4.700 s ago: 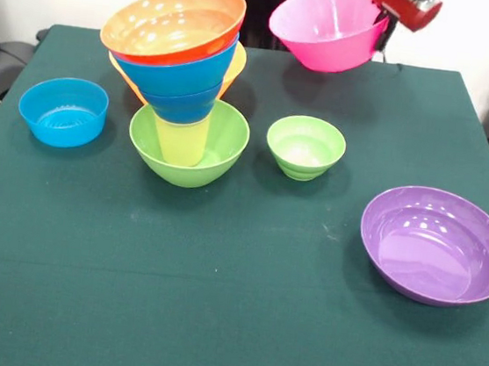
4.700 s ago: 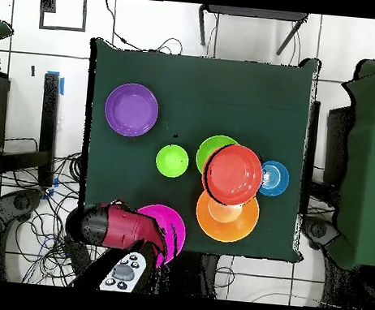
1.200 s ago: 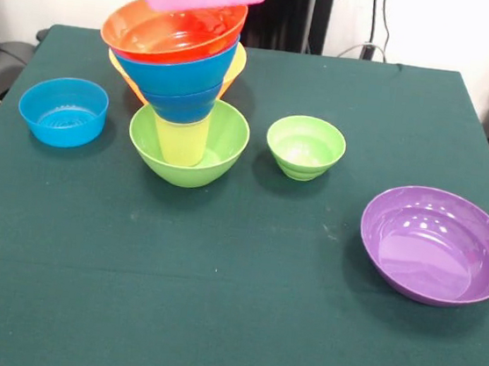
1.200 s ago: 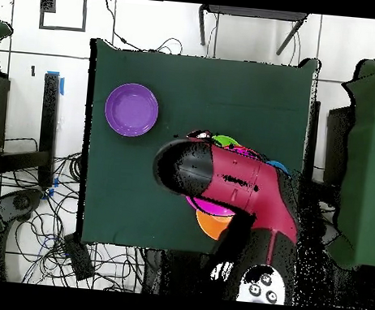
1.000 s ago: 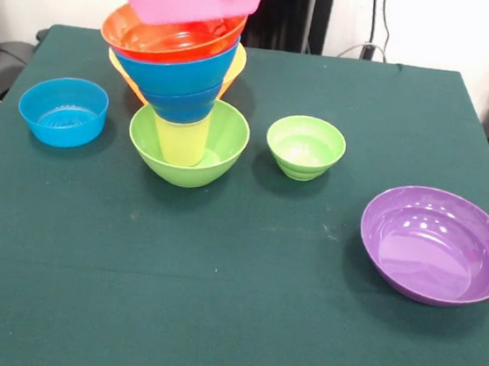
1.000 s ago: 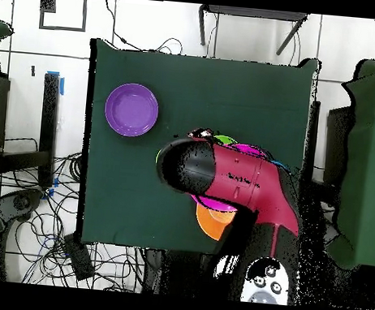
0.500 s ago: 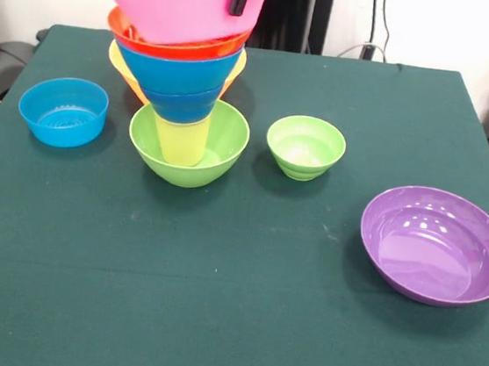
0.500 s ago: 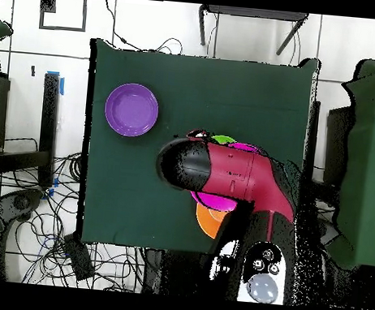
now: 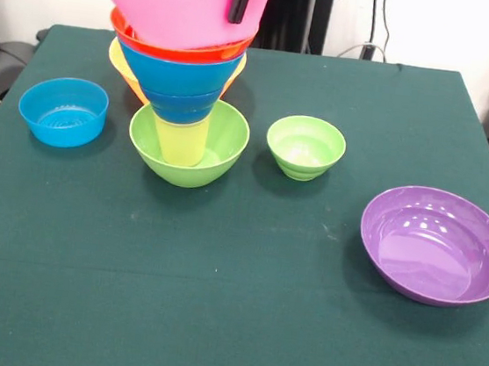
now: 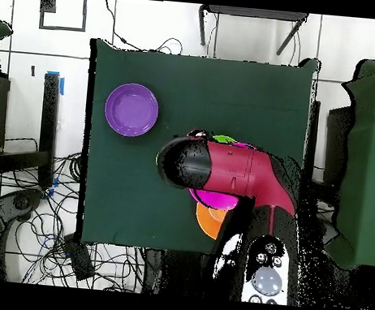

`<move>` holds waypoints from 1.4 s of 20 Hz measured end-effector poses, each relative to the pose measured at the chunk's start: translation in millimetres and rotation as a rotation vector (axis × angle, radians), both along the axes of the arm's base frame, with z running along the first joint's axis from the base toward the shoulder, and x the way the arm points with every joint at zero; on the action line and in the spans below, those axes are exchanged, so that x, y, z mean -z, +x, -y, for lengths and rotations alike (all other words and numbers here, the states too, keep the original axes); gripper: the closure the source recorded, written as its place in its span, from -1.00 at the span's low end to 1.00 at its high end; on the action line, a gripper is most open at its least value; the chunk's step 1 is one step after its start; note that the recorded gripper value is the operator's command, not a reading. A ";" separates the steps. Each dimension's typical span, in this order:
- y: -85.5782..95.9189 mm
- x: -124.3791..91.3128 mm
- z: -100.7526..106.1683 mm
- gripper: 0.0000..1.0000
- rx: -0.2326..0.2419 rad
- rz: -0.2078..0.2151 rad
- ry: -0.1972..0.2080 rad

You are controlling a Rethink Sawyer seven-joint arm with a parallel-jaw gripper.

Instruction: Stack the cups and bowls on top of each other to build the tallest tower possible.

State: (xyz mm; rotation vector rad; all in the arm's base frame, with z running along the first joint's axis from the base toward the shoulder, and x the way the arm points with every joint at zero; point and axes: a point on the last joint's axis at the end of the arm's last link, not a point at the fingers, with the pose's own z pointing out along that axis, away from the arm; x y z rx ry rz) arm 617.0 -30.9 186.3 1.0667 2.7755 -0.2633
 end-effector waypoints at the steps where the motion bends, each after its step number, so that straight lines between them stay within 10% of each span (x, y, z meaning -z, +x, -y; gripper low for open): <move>1: 0.0 0.3 0.2 1.00 -0.002 0.000 -0.001; 28: 0.4 1.3 7.3 1.00 -0.041 0.003 -0.013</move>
